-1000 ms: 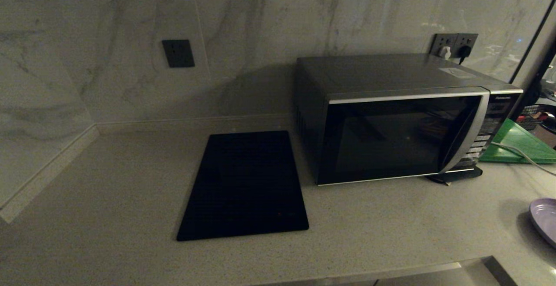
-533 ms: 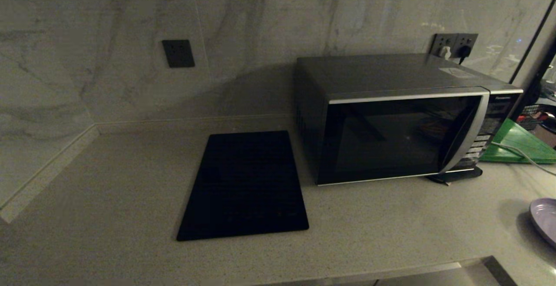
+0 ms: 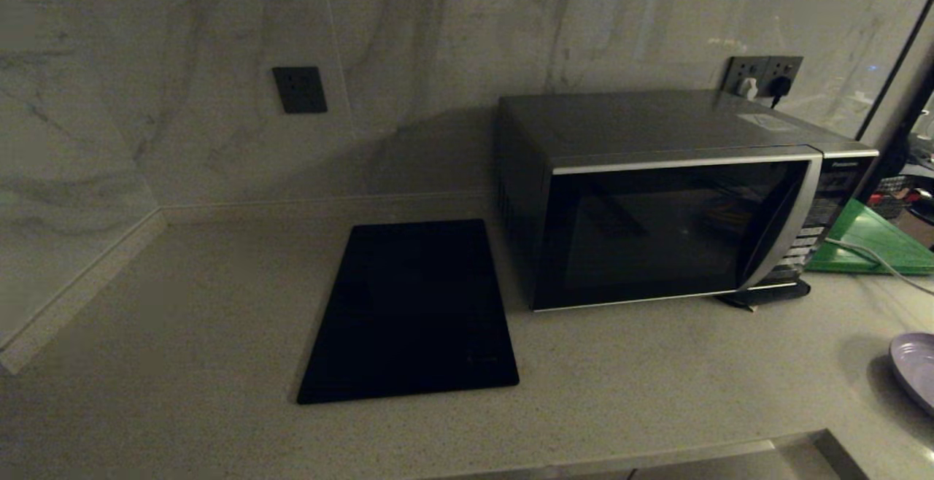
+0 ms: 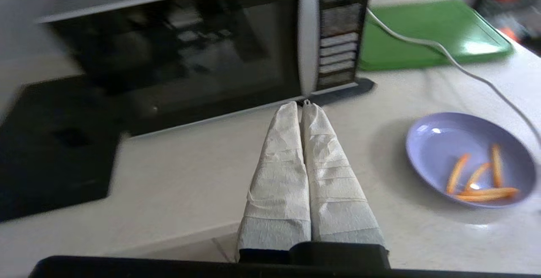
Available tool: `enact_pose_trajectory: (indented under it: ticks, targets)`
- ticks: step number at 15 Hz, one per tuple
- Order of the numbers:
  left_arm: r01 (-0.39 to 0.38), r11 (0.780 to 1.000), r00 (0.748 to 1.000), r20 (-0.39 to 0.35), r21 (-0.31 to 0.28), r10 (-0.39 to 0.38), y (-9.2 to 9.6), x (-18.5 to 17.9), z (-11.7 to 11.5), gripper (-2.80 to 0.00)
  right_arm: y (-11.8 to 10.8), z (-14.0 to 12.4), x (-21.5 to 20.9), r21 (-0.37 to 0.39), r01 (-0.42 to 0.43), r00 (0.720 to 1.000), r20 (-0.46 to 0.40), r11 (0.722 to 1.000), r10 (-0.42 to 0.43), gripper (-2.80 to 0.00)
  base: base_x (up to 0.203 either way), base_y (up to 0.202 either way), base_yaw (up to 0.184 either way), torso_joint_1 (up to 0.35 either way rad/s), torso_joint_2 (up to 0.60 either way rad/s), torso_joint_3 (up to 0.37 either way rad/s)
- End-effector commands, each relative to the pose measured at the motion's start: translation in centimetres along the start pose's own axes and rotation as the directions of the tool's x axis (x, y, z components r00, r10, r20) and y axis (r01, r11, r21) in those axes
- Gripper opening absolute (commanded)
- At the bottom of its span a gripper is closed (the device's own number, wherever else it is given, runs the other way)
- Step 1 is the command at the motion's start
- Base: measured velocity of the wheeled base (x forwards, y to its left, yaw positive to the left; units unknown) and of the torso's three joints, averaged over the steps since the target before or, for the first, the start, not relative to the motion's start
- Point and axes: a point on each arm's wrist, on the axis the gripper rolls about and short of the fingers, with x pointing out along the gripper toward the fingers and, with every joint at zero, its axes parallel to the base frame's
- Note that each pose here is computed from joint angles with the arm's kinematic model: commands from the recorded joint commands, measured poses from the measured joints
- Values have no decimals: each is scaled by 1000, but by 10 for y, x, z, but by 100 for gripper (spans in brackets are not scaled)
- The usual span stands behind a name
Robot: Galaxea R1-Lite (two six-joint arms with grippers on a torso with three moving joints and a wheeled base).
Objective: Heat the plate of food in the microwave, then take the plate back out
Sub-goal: Open the microwave oven
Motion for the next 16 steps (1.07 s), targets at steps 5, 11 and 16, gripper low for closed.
enact_pose_trajectory:
  ticks: [5,11,16]
  targets:
    - [-1,1000,1000,-1,-1,1,0,0,0,-280,19,76,92,-63,158,985,-65,985,-162,-280,0,0,0,0,0,0]
    - [-1,1000,1000,-1,-1,1,0,0,0,-280,15,81,102,-227,364,923,-41,903,-382,-280,0,0,0,0,0,0]
    - [-1,1000,1000,-1,-1,1,0,0,0,-280,14,74,124,-236,612,771,-31,755,-636,-280,0,0,0,0,0,0]
